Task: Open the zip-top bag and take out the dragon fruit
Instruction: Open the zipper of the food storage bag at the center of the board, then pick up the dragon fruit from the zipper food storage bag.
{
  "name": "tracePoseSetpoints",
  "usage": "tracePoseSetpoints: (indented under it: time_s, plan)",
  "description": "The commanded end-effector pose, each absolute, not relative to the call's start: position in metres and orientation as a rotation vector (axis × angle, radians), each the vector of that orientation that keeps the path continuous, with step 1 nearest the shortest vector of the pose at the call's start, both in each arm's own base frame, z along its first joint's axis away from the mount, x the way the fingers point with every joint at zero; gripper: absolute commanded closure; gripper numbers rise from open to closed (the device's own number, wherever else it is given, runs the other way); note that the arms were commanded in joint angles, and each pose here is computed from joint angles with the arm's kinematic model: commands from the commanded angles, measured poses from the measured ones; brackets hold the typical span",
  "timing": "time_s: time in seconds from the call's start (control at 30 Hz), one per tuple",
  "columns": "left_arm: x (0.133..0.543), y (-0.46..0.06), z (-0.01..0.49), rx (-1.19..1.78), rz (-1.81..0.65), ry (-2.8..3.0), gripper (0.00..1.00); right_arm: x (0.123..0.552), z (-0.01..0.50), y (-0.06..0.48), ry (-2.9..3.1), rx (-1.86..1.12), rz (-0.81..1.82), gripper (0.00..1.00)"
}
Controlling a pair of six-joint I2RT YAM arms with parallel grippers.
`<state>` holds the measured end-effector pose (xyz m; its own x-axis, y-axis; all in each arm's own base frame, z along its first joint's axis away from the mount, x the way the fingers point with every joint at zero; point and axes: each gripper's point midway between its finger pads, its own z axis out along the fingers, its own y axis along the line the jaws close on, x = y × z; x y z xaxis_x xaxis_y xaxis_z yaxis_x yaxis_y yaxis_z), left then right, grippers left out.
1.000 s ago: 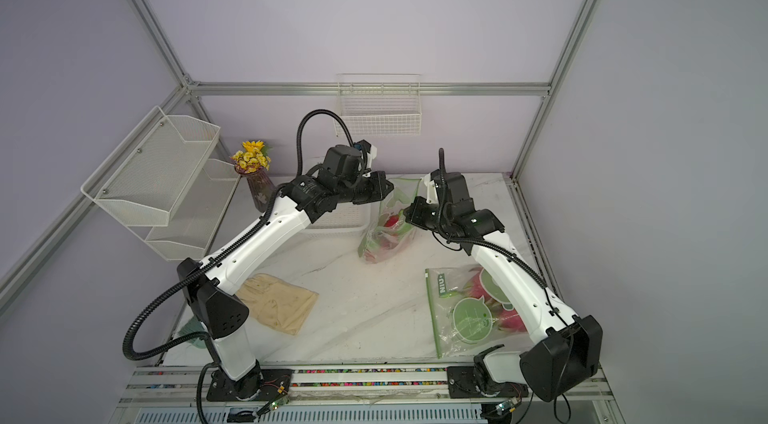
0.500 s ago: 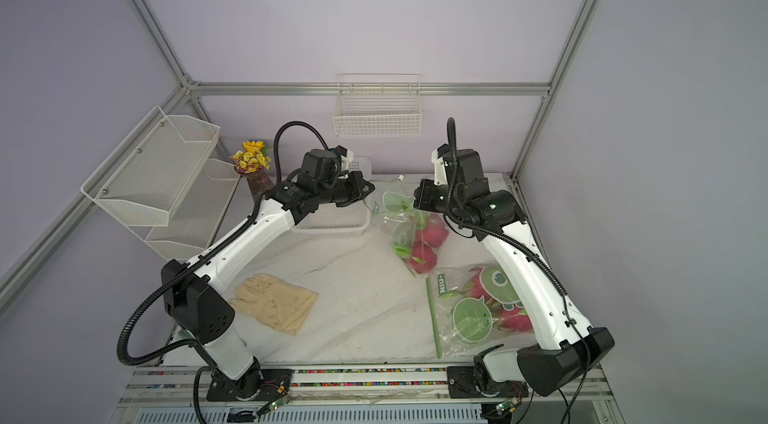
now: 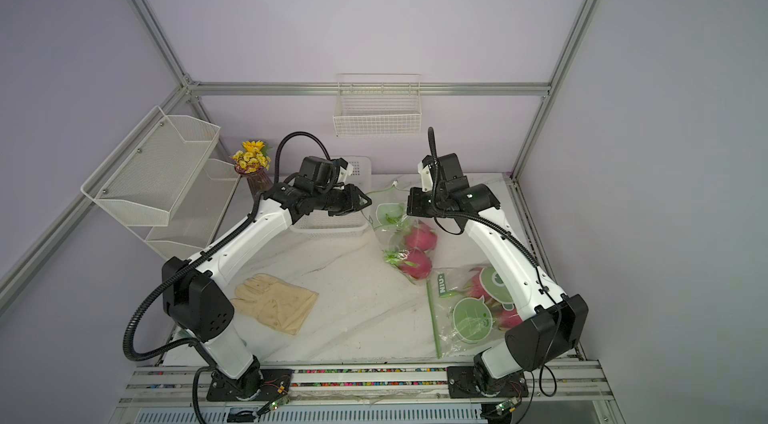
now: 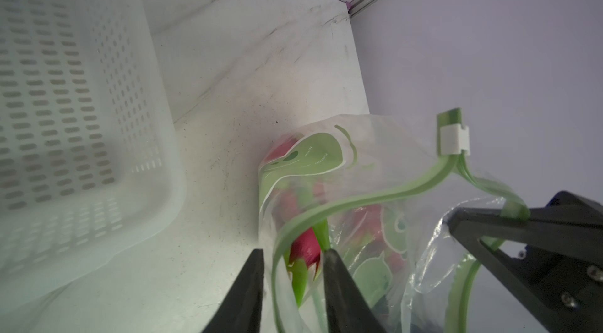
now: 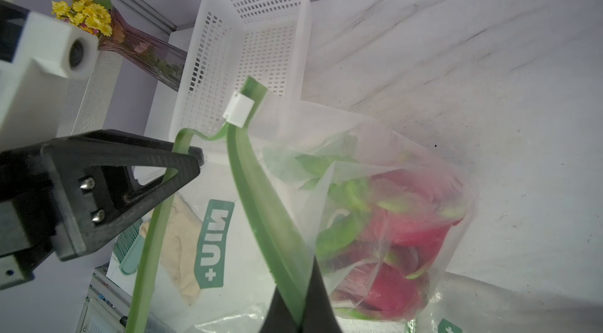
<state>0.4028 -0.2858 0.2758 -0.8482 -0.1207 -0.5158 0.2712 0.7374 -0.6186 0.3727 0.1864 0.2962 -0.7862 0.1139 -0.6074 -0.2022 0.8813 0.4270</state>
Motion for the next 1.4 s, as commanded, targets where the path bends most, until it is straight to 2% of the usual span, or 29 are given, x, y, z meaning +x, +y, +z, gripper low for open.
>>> tracePoseSetpoints:
  time_s: [0.0,0.13,0.3,0.5,0.63,0.73,1.13,1.37]
  plan:
    - [0.387,-0.269,0.316,0.274,-0.792,2.316,0.61,0.371,0.313,0.196,2.326,-0.102,0.698,1.0]
    - [0.374,-0.268,0.346,0.329,-0.683,2.238,0.58,0.37,0.318,0.203,2.305,-0.114,0.719,1.0]
    - [0.354,-0.313,0.361,0.47,-0.837,2.184,0.57,0.367,0.326,0.209,2.282,-0.133,0.737,1.0]
    - [0.356,-0.342,0.332,0.505,-0.951,2.27,0.61,0.362,0.33,0.217,2.263,-0.15,0.761,1.0]
    - [0.355,-0.353,0.308,0.535,-1.004,2.333,0.67,0.36,0.33,0.22,2.251,-0.152,0.774,1.0]
    - [0.36,-0.352,0.288,0.534,-0.956,2.378,0.69,0.358,0.329,0.223,2.251,-0.159,0.782,1.0]
    - [0.374,-0.337,0.228,0.533,-0.74,2.483,0.62,0.359,0.317,0.231,2.261,-0.171,0.795,1.0]
    - [0.378,-0.335,0.213,0.569,-0.675,2.498,0.58,0.359,0.316,0.237,2.254,-0.184,0.815,1.0]
